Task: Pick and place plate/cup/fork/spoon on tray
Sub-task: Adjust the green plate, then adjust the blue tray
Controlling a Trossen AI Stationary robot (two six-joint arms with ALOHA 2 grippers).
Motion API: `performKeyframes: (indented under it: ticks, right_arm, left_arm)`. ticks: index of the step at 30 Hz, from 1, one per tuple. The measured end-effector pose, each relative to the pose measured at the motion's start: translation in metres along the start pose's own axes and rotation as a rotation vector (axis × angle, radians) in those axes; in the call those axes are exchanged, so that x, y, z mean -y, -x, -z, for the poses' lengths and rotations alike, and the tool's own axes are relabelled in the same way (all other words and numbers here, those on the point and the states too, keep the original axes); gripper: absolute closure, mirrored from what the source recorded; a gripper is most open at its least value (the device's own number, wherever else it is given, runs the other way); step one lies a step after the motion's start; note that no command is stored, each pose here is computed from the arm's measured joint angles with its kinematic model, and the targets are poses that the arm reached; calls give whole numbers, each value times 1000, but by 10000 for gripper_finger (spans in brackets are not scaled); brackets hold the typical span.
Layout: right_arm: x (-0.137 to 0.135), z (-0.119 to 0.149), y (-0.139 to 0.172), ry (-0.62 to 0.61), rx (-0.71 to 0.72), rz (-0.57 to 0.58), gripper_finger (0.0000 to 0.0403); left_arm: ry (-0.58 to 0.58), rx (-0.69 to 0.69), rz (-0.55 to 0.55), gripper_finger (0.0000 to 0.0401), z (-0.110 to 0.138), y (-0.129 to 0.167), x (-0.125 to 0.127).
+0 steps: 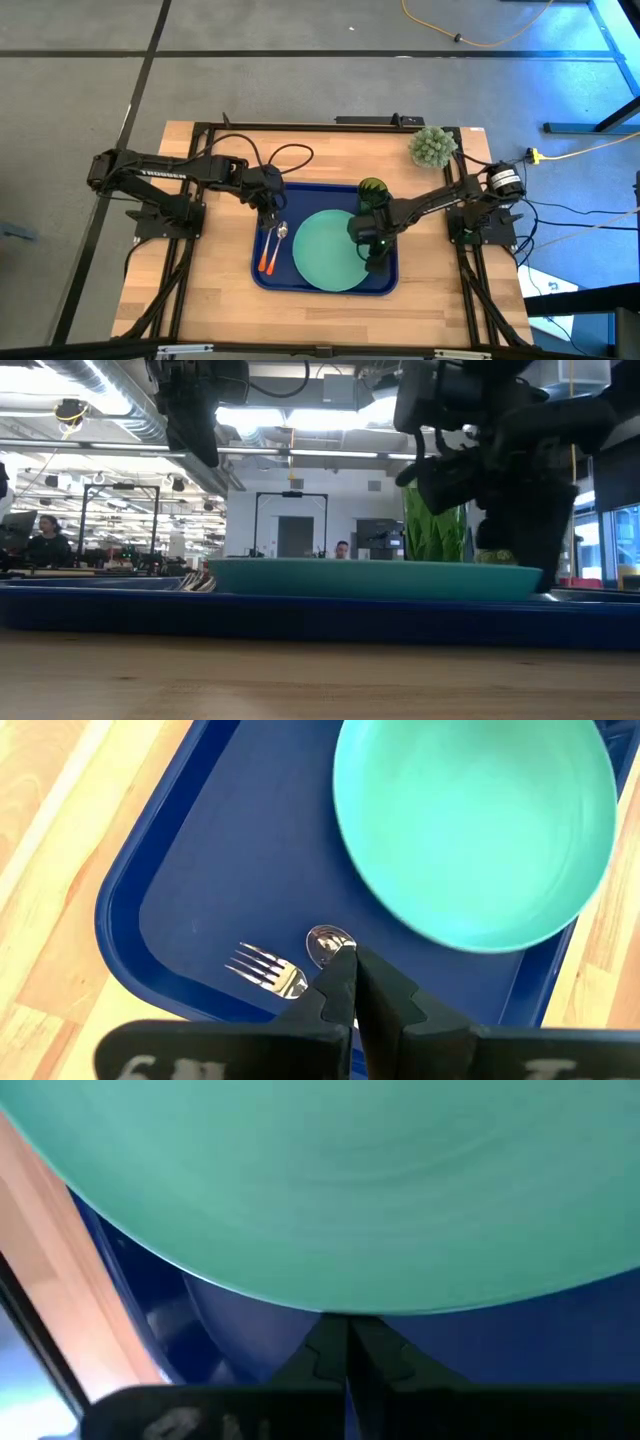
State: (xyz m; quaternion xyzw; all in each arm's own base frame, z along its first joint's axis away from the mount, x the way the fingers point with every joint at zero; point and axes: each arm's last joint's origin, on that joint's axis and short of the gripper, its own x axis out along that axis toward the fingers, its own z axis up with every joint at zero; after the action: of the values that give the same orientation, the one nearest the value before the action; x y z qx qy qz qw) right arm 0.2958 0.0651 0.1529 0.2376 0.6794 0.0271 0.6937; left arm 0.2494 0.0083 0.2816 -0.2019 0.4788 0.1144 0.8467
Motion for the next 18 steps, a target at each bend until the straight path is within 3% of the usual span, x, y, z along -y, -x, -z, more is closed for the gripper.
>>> performKeyframes:
  ticks: [9,13,18]
  right_arm:
    - [2,-8,2,3,93,37,402]
    - [-3,-8,13,-13,38,68,402]
    - [-13,0,31,-18,-84,125,402]
  left_arm:
    - [0,0,-1,401,0,0,0]
    - [1,-27,-3,401,3,0,-1]
    - [16,-205,-25,401,22,3,-2]
